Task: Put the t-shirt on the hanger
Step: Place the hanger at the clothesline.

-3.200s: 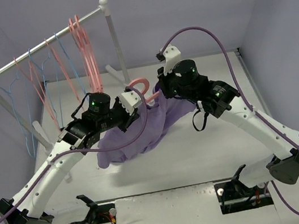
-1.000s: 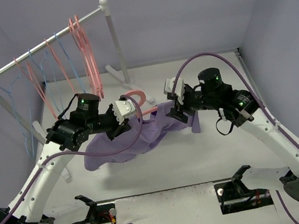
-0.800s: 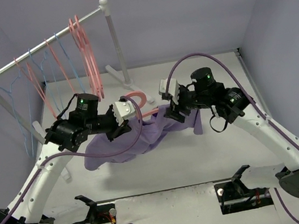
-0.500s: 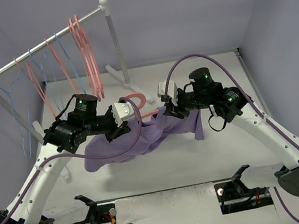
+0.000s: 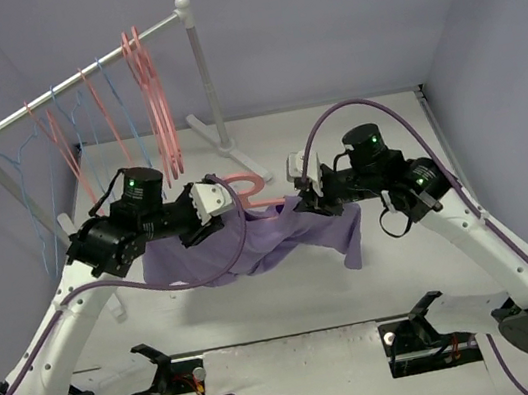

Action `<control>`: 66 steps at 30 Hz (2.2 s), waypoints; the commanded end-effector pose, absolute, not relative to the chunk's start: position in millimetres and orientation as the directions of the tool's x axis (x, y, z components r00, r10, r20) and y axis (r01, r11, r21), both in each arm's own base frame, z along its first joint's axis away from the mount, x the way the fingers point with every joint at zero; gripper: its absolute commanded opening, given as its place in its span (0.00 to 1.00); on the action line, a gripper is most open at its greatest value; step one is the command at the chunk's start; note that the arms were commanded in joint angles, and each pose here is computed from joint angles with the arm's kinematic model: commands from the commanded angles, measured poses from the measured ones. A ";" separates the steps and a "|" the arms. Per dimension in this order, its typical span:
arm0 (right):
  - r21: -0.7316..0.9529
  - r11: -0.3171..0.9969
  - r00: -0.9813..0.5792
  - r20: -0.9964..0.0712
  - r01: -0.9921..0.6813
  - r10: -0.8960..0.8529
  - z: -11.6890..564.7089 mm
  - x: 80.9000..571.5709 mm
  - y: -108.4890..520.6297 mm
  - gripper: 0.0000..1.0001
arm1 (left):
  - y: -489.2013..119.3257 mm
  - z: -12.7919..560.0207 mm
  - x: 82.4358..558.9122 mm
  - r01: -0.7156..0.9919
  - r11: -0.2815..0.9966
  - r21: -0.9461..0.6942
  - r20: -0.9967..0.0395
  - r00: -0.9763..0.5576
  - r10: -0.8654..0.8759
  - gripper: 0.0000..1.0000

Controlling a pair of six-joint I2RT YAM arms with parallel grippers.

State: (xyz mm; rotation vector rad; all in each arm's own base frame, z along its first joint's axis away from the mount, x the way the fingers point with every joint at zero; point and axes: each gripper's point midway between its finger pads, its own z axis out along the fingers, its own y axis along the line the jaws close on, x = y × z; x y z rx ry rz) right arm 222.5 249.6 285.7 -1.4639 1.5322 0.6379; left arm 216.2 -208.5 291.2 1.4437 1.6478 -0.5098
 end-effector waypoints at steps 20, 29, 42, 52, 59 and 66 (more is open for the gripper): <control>-0.292 0.398 0.096 -0.890 -0.870 -0.445 339.3 220.5 211.0 0.00 | -153.9 420.9 241.3 0.694 0.566 0.445 -0.859 0.151 0.490 0.62; -0.290 0.518 0.046 -0.901 -0.805 -0.432 358.8 229.8 193.0 0.00 | -125.2 467.9 251.2 0.515 0.752 0.413 -0.905 0.136 0.404 0.62; -0.388 0.811 0.100 -0.918 -0.438 -0.385 476.0 266.0 129.2 0.00 | -118.2 498.7 252.1 0.439 0.854 0.279 -0.960 0.147 0.238 0.62; -0.346 0.849 0.328 -0.919 -0.400 -0.220 608.9 273.1 145.9 0.00 | -108.5 520.0 247.2 0.391 0.893 0.224 -0.971 0.167 0.171 0.62; -0.307 0.772 0.285 -0.943 -0.556 -0.170 586.1 282.0 186.5 0.00 | -100.6 509.0 242.6 0.370 0.906 0.205 -0.977 0.129 0.168 0.62; -0.203 0.742 0.145 -0.979 -0.640 -0.143 537.4 285.8 204.6 0.00 | -82.0 498.7 238.5 0.293 0.941 0.169 -0.985 0.075 0.153 0.62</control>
